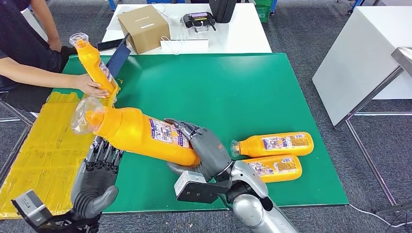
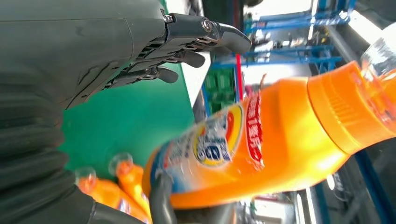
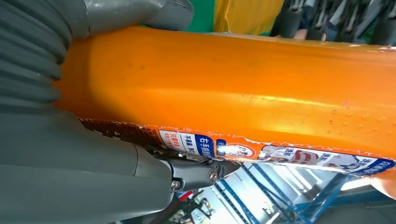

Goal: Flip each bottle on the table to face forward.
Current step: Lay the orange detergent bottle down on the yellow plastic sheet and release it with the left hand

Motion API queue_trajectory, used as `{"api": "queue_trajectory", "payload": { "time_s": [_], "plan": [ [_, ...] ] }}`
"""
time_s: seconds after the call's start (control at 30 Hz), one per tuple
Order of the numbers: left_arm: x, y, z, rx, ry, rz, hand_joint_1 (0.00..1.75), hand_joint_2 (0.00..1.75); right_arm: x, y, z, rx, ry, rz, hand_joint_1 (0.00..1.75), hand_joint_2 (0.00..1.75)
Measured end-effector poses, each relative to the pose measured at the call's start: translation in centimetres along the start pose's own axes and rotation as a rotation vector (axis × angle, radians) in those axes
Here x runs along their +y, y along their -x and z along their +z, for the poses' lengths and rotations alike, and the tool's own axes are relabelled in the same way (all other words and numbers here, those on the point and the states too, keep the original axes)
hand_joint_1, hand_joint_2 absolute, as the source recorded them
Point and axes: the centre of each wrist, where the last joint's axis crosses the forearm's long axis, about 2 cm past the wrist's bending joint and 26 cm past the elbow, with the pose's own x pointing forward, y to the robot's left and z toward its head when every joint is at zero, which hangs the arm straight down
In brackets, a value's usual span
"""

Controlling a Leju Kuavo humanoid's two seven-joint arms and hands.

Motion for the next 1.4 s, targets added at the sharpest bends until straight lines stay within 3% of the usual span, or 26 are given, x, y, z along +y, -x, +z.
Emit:
{"api": "queue_trajectory", "payload": {
  "time_s": [0.2, 0.9, 1.17, 1.2, 1.33, 1.4],
  "plan": [
    [-0.3, 0.0, 0.0, 0.003, 0.024, 0.096, 0.0, 1.75, 0.4, -0.4, -0.9, -0.018, -0.055, 0.005, 1.75, 1.75],
    [-0.3, 0.0, 0.1, 0.009, 0.034, 0.097, 0.0, 1.75, 1.3, -0.3, -1.2, -0.018, -0.117, -0.001, 1.75, 1.75],
    [-0.1, -0.1, -0.1, 0.007, 0.02, 0.088, 0.02, 1.75, 4.0, -1.1, -1.0, -0.065, -0.271, -0.035, 1.75, 1.75],
    [0.0, -0.1, -0.1, 0.006, 0.016, 0.083, 0.06, 1.75, 4.4, -1.1, -1.0, -0.07, -0.288, -0.04, 1.75, 1.75],
    [0.1, -0.1, -0.3, 0.017, -0.026, 0.044, 1.43, 1.75, 5.5, -1.2, -0.9, -0.063, -0.344, -0.08, 1.75, 1.75],
    [0.2, -0.1, -0.4, 0.02, -0.045, 0.029, 1.53, 1.75, 6.0, -1.2, -1.1, -0.053, -0.357, -0.095, 1.75, 1.75]
  ]
}}
